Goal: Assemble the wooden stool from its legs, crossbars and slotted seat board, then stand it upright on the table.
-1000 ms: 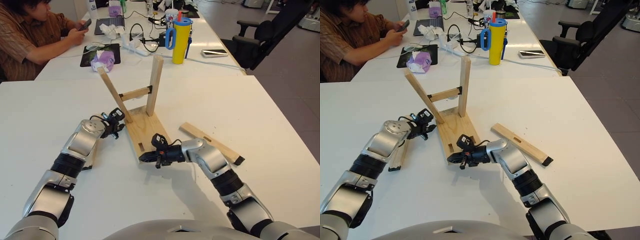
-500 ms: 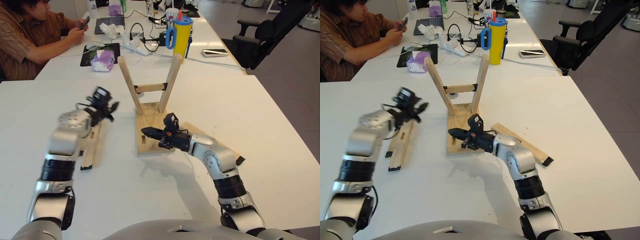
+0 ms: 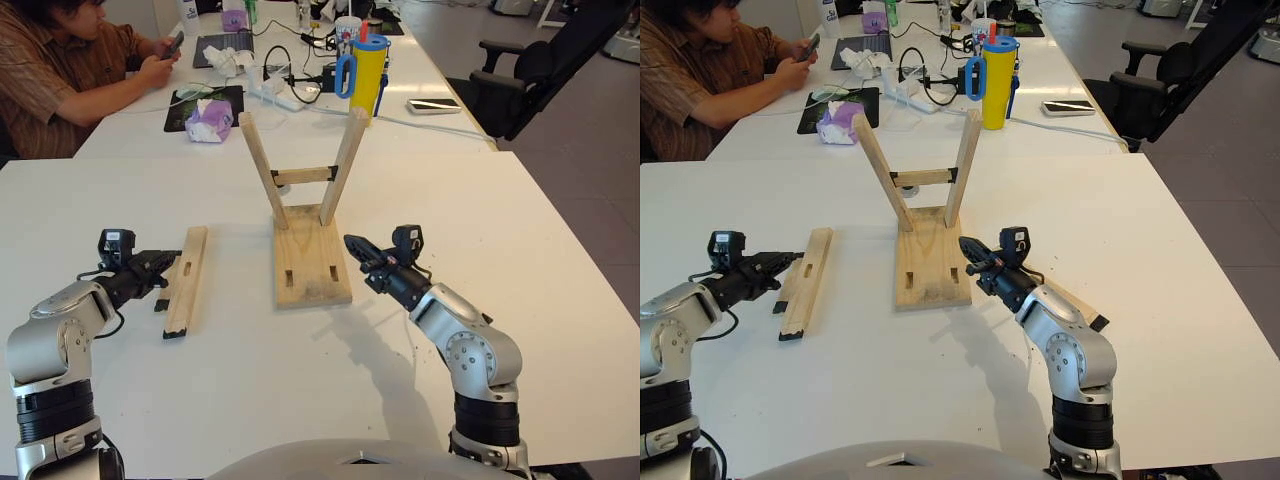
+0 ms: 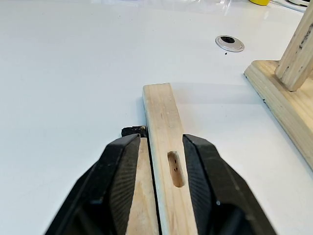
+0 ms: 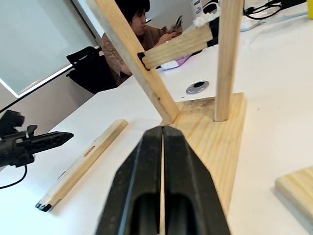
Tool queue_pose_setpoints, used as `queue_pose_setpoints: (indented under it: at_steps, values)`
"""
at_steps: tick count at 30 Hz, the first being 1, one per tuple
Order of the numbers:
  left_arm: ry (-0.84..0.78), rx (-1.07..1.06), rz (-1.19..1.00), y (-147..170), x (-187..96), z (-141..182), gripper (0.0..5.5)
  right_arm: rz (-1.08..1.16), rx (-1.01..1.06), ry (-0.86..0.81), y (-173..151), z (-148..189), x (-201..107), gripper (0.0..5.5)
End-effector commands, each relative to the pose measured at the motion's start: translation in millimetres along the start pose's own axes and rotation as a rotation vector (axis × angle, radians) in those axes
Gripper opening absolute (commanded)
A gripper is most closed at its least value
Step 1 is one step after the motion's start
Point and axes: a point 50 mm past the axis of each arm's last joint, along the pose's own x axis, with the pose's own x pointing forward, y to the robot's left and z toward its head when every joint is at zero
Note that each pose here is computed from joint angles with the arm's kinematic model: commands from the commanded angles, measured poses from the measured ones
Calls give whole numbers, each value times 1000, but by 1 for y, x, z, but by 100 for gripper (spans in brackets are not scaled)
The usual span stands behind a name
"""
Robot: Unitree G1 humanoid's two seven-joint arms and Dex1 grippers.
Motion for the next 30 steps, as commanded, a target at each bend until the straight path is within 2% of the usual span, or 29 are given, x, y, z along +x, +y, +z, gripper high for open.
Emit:
queue_pose_setpoints:
  at_steps: [1,9,17,30]
  values:
    - [38,-8,18,7,2,-4,164,-9,11,-12,0,1,-1,0]
    - [84,-2,91,18,1,-19,164,7,27,10,2,-3,0,0]
    - [137,0,66,15,5,-31,268,20,35,20,4,-6,2,0]
    - [216,-58,92,11,7,-54,271,33,39,31,6,-7,5,0]
